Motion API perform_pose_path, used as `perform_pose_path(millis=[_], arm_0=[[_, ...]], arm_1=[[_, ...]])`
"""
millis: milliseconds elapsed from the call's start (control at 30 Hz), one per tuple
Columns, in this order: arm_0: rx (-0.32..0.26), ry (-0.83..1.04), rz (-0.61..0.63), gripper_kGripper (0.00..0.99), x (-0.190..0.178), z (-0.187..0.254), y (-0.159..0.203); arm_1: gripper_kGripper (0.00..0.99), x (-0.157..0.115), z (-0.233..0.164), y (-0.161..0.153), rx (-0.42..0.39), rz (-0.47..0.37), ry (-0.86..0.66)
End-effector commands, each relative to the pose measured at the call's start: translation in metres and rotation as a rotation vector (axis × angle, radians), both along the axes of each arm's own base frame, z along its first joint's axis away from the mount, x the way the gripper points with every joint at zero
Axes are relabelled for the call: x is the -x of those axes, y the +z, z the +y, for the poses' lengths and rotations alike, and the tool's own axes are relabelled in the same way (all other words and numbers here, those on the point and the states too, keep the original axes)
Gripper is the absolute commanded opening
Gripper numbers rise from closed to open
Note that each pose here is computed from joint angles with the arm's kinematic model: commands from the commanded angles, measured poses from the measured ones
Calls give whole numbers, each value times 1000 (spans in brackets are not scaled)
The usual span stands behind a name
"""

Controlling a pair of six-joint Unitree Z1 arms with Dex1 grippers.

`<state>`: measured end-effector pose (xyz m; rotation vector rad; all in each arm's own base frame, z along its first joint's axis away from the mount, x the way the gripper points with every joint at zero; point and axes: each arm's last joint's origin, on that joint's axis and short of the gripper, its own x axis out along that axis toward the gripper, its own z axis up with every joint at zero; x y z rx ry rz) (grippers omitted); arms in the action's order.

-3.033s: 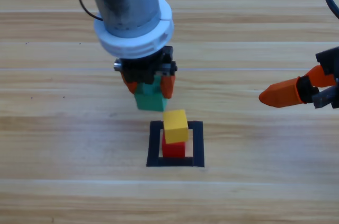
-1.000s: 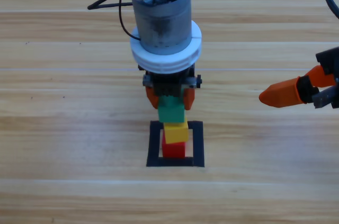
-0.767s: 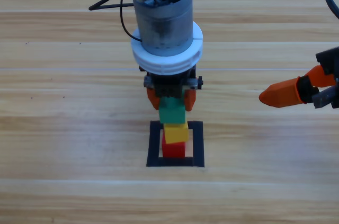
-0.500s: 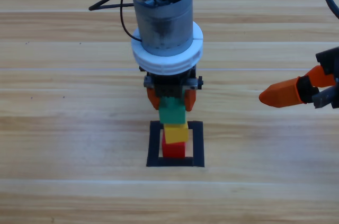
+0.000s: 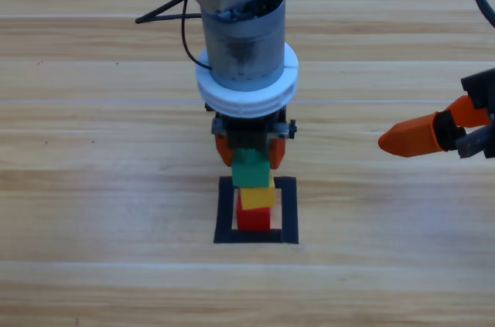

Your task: Stack the blocks in the rectangular block: red at the bottom, yellow in the middle, green on top

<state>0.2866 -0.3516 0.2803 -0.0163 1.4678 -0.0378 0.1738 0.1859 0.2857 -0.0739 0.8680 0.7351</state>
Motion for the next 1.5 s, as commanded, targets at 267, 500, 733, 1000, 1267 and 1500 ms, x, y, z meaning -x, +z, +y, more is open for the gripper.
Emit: perform_pose_path(millis=[267, 500, 733, 1000, 1267, 1500], arm_0=[[-54, -19, 24, 152, 3, -12, -23], [-55, -19, 23, 152, 2, -13, -24], [-59, -19, 24, 152, 1, -14, -27], [-61, -21, 24, 152, 0, -15, -28], [-64, -21, 26, 202, 1, -14, -28], [-36, -22, 2, 808, 10, -2, -7]], arm_1=[[989, 1, -9, -2, 5, 11, -26], [989, -1, -7, -3, 10, 12, -25], [989, -2, -7, -4, 22, 4, -34], [989, -4, -6, -7, 33, 10, -37], [989, -3, -6, -7, 33, 10, -35], [989, -4, -6, -7, 33, 10, -35]])
